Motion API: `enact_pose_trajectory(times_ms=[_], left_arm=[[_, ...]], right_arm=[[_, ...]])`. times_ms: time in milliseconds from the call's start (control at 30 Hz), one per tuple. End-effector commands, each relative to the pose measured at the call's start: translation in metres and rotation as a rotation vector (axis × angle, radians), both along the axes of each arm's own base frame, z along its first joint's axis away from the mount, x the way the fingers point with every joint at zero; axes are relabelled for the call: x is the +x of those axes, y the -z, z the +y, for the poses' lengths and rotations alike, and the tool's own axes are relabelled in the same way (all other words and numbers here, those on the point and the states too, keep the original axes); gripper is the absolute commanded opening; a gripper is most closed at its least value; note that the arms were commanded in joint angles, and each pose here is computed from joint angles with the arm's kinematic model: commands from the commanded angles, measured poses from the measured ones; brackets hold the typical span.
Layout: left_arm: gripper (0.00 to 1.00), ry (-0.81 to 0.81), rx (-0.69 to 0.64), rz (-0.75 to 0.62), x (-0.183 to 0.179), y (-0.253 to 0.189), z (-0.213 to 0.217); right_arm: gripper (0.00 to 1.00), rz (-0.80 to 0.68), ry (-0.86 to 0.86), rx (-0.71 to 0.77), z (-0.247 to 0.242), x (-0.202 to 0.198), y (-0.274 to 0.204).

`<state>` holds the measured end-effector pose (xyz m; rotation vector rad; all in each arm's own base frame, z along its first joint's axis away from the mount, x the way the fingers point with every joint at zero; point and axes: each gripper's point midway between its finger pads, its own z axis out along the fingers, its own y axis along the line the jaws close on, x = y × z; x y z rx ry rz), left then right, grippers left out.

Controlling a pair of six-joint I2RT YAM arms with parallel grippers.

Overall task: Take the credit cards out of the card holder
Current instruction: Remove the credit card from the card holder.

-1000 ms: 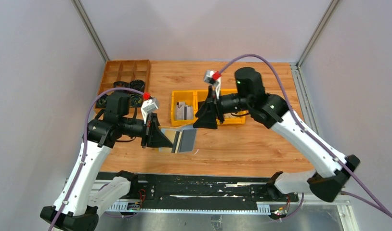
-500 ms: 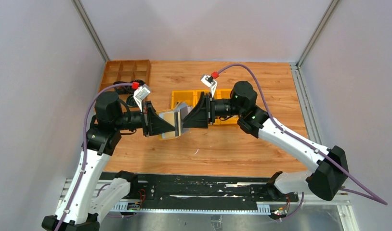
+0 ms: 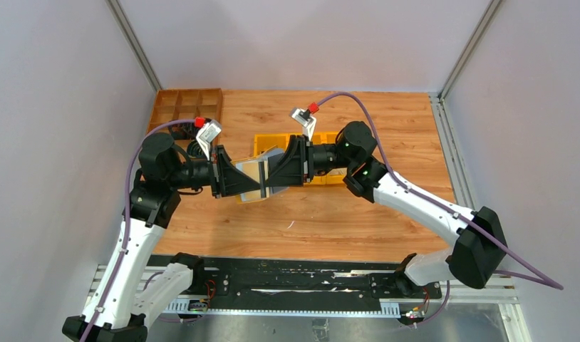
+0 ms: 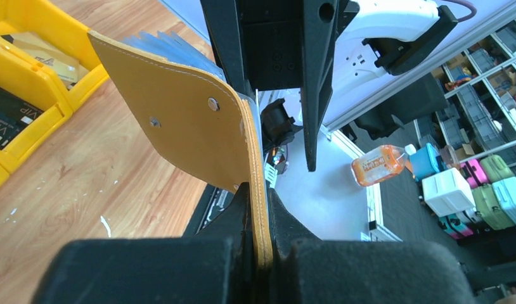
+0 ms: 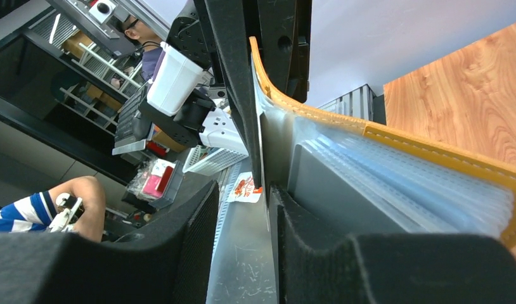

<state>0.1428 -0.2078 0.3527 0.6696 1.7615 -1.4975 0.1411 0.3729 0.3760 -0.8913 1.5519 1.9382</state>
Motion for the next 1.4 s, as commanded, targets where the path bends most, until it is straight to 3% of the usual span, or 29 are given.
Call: enact_pose_trajectory(times_ms=[0, 200, 333, 467, 733, 1100, 1367], left_arm=[[0.0, 0.018, -0.018, -0.045, -0.002, -0.011, 0.0], [0.01, 0.033, -0.023, -0.042, -0.005, -0.013, 0.0], [0.19, 0.094, -0.035, -0.03, -0.017, -0.014, -0.001], [0.29, 0.147, -0.043, -0.032, -0.027, -0.016, 0.0], [0.15, 0.177, -0.055, -0.05, -0.033, -0.025, 0.001], [0.1, 0.164, -0.071, -0.067, -0.033, -0.035, 0.0], [0.0, 0.106, -0.06, -0.096, -0.023, -0.034, 0.0]], right_arm=[[0.36, -0.034, -0.053, 0.045, 0.005, -0.008, -0.017], [0.19, -0.011, -0.06, 0.062, 0.014, -0.003, -0.016], [0.0, 0.006, -0.069, 0.062, 0.014, -0.004, -0.012], [0.0, 0.019, -0.062, 0.058, 0.011, -0.004, -0.007], [0.0, 0.036, -0.069, 0.049, 0.001, -0.006, 0.0], [0.0, 0.009, -0.069, 0.084, -0.019, -0.018, -0.002], [0.0, 0.017, -0.062, 0.086, -0.028, -0.014, -0.006]])
